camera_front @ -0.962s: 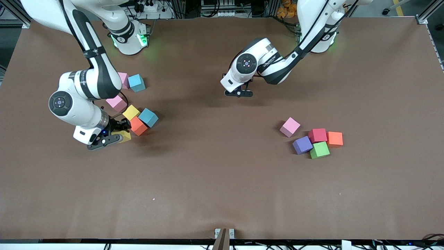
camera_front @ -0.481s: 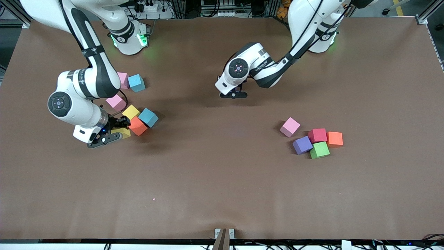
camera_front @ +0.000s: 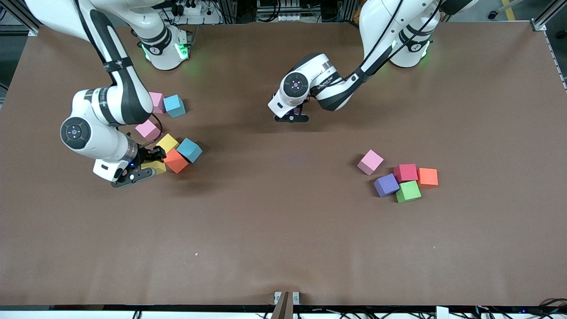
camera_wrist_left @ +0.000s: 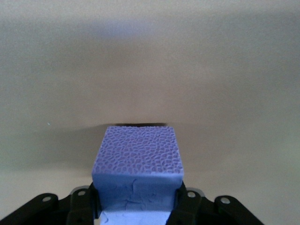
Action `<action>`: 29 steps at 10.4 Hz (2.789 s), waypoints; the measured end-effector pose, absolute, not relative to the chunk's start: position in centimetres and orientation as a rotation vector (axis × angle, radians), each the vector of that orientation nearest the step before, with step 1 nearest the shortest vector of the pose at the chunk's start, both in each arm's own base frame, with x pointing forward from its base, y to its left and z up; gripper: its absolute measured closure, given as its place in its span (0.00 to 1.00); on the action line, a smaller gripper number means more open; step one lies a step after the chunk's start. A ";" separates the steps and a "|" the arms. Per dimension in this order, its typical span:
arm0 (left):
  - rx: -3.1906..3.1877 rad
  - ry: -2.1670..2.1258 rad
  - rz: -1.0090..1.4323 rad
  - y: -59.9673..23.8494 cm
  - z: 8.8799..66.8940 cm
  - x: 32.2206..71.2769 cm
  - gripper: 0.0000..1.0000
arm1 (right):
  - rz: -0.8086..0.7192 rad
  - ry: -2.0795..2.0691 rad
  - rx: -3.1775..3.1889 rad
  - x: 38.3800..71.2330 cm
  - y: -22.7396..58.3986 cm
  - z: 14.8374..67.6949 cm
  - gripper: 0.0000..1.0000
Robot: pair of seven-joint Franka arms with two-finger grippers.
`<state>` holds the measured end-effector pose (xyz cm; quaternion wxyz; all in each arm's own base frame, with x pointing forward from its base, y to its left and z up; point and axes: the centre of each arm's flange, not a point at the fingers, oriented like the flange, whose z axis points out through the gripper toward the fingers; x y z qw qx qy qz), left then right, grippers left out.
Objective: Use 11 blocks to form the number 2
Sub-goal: 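Carry the blue block to the table middle with the left gripper and release, then carry the yellow block toward the blue block while the left gripper reaches the pink block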
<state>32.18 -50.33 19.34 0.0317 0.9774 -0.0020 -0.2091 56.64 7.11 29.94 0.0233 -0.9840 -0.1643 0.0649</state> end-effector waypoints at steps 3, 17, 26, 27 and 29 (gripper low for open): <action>3.015 -0.013 -0.663 -50.5 18.5 31.7 0.44 | 0.203 -0.508 -3.046 56.1 7.0 30.2 0.41; 2.999 0.070 -0.429 -47.4 24.9 39.5 0.00 | 0.205 -0.683 -3.005 55.7 9.3 30.4 0.41; 2.980 0.551 -0.379 -31.3 31.1 56.3 0.00 | 0.157 -1.406 -2.790 50.1 26.5 31.6 0.41; 2.965 0.619 -0.363 -29.3 31.8 57.5 0.00 | 0.140 -1.565 -2.754 48.8 29.0 31.7 0.41; 2.951 0.743 -0.348 -27.4 32.6 58.3 0.00 | 0.132 -1.750 -2.666 45.7 33.5 31.4 0.41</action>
